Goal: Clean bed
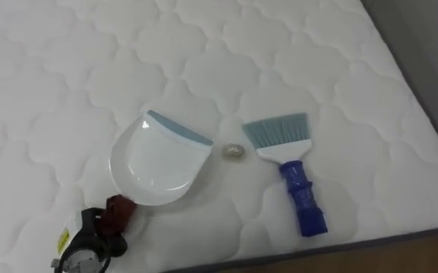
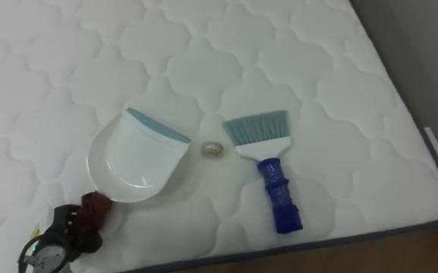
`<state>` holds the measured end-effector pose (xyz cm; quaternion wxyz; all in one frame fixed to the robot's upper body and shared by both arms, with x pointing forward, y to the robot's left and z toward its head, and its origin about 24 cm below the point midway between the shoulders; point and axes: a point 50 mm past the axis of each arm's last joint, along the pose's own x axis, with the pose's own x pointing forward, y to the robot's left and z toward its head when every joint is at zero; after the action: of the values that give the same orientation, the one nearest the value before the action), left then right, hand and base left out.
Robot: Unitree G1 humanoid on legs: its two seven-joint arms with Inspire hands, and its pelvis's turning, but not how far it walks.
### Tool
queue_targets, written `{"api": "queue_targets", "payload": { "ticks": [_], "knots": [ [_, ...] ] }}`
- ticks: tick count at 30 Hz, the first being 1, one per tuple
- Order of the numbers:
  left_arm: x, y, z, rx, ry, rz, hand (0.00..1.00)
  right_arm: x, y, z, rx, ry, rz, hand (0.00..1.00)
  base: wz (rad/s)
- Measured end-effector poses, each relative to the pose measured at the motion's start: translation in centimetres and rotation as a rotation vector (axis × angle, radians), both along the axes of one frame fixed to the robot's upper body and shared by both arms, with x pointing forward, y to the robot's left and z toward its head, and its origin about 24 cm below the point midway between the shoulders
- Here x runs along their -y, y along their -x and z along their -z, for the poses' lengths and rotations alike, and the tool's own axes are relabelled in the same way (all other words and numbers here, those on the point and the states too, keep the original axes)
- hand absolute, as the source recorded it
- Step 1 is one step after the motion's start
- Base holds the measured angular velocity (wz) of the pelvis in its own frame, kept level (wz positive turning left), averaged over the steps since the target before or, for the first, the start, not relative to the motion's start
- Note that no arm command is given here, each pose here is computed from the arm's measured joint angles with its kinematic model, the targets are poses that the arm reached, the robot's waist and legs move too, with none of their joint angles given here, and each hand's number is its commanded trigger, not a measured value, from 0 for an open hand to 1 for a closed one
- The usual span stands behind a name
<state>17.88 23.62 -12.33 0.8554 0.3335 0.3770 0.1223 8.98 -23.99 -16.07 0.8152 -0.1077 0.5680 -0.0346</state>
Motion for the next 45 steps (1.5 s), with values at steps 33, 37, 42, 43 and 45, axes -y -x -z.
{"api": "queue_targets", "payload": {
  "ticks": [33,37,42,43,45],
  "knots": [
    [-0.1,-0.2,0.0,-0.028,0.007,0.042,1.0,0.5,0.8,0.0,0.006,0.0,0.084,0.0,0.0],
    [-2.2,-0.6,-0.9,-0.008,-0.081,0.063,1.0,1.2,1.4,-0.1,0.014,-0.009,0.174,0.0,0.0],
    [-3.3,-0.8,-1.6,0.028,-0.136,0.06,1.0,2.4,1.3,-0.4,0.057,-0.034,0.383,0.0,-0.06],
    [-3.3,-0.8,-1.6,0.03,-0.136,0.063,1.0,2.5,1.3,-0.4,0.062,-0.037,0.401,0.0,0.0],
    [-3.3,-0.6,-1.6,0.024,-0.159,0.097,1.0,3.0,1.3,-0.5,0.091,-0.046,0.49,0.0,0.0]
  ]
}}
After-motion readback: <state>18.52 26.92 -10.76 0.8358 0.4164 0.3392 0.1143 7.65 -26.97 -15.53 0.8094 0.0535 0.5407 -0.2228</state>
